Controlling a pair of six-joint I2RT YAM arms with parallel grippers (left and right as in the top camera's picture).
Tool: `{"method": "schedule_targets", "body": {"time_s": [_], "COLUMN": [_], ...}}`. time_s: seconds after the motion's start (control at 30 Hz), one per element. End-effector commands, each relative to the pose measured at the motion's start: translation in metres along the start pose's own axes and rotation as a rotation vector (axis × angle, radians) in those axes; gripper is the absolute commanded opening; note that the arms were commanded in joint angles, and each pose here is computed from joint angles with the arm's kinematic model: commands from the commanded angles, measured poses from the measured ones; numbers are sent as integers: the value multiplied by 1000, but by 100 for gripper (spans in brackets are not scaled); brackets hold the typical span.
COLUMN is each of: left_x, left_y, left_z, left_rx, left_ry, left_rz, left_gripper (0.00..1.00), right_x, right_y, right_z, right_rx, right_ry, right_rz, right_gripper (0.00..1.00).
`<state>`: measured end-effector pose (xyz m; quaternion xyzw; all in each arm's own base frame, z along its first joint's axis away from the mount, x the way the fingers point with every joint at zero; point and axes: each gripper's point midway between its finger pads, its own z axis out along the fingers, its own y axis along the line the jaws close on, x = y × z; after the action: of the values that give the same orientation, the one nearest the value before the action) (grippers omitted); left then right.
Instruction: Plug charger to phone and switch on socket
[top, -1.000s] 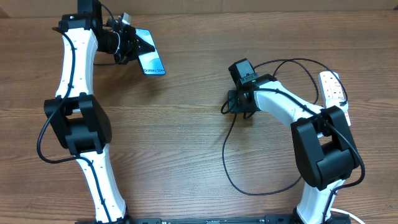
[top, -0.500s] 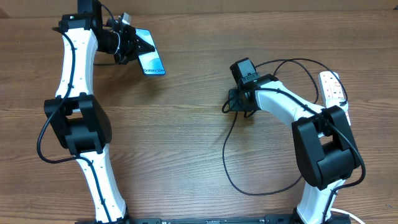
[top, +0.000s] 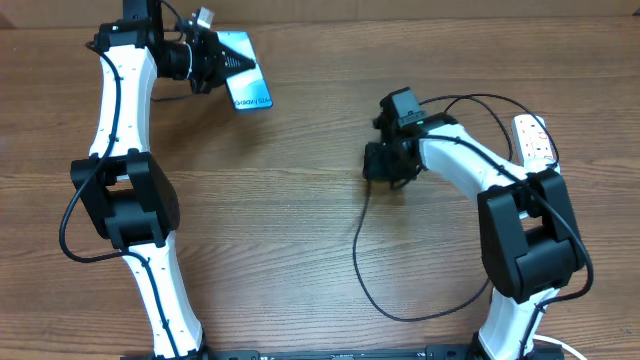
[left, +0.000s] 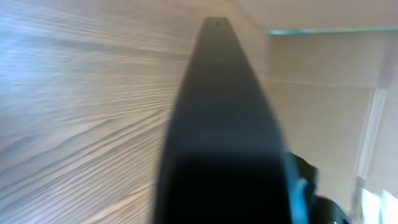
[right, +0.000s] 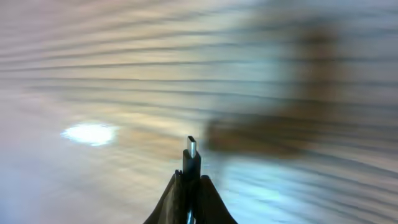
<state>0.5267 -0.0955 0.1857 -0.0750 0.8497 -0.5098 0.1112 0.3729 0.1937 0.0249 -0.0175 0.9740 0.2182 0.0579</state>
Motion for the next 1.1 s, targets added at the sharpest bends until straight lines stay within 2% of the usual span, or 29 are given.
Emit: {"method": "schedule_targets", "body": {"time_s": [0.0,0.1,0.3,0.47,0.67,1.07], "left_x": [8,6,7,15,13,24], "left_y": [-50,-56,-73,-91,-97,-127], "left_z": [-7,-8,-5,7,22,36], "left_rx": [223,256,321,368,335,413], "left_ry": [47,52,78,130,135,203], "left_rz": [46,35,34,24,-27,30], "left_gripper": [4,4,4,5,4,4], "right_x": [-3,7,13,2,-13,-29], "right_y": [93,125,161,173,183,195], "right_z": [-63,-87,-122,-129,-142,-158], "right_rx": [-509,-737,-1003,-1030,-1056,-1081], "right_ry": [0,27,16,9,1,-47], "right_rz": [-164,-256,-409,-386,-339,-329], "right_gripper": [4,4,4,4,4,4]}}
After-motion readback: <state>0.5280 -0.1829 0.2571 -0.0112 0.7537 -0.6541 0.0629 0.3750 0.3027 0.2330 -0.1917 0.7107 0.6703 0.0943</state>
